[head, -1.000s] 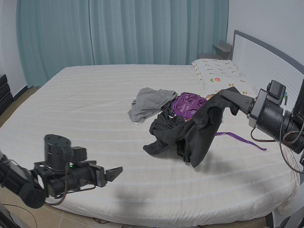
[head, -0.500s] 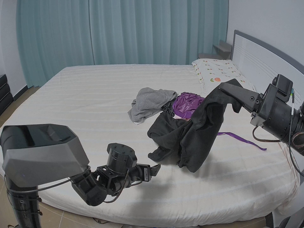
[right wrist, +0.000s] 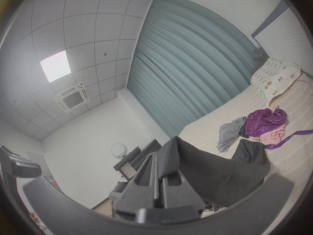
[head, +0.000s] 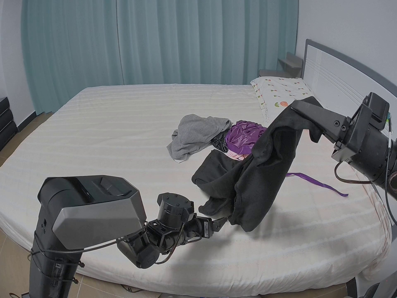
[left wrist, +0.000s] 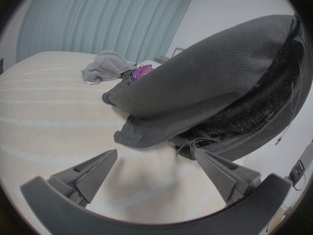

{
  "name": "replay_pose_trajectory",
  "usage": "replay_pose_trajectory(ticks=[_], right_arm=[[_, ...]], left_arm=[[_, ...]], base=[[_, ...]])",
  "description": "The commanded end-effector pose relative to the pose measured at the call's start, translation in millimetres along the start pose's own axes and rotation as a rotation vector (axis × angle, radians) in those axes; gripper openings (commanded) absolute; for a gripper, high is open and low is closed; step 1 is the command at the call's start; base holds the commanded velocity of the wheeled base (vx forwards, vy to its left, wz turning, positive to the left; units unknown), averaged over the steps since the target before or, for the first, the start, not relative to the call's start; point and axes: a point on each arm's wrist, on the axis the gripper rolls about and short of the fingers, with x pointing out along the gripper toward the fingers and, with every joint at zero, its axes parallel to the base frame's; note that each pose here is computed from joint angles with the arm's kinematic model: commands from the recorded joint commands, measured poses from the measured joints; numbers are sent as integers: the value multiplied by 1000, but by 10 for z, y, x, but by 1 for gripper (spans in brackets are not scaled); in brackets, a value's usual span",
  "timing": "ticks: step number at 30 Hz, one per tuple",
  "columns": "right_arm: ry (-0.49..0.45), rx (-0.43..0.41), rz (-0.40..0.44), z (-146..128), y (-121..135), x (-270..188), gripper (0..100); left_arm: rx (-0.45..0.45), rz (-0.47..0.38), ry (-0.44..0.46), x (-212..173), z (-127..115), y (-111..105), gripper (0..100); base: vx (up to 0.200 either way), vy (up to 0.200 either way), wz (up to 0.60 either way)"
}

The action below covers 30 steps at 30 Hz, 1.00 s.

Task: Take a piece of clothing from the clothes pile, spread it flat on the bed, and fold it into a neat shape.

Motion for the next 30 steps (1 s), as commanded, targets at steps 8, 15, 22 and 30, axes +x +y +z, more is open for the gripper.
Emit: replay_pose_trajectory(ticks=[8, 15, 22, 30], right_arm=[[7, 2, 8, -15, 15, 8, 0], [0, 0, 14, -2, 34, -34, 0], [3, 2, 12, -8, 29, -32, 0], [1, 1, 0, -7, 1, -36, 0]], left_arm=[[-66, -127, 33, 104, -119, 54, 100], [-83, -173, -65, 268, -279, 169, 100], [-86, -121, -108, 438, -220, 247, 100], [-99, -57, -161, 521, -143, 261, 0]], base=[[0, 0, 0], [0, 0, 0], [0, 0, 0], [0, 0, 0]])
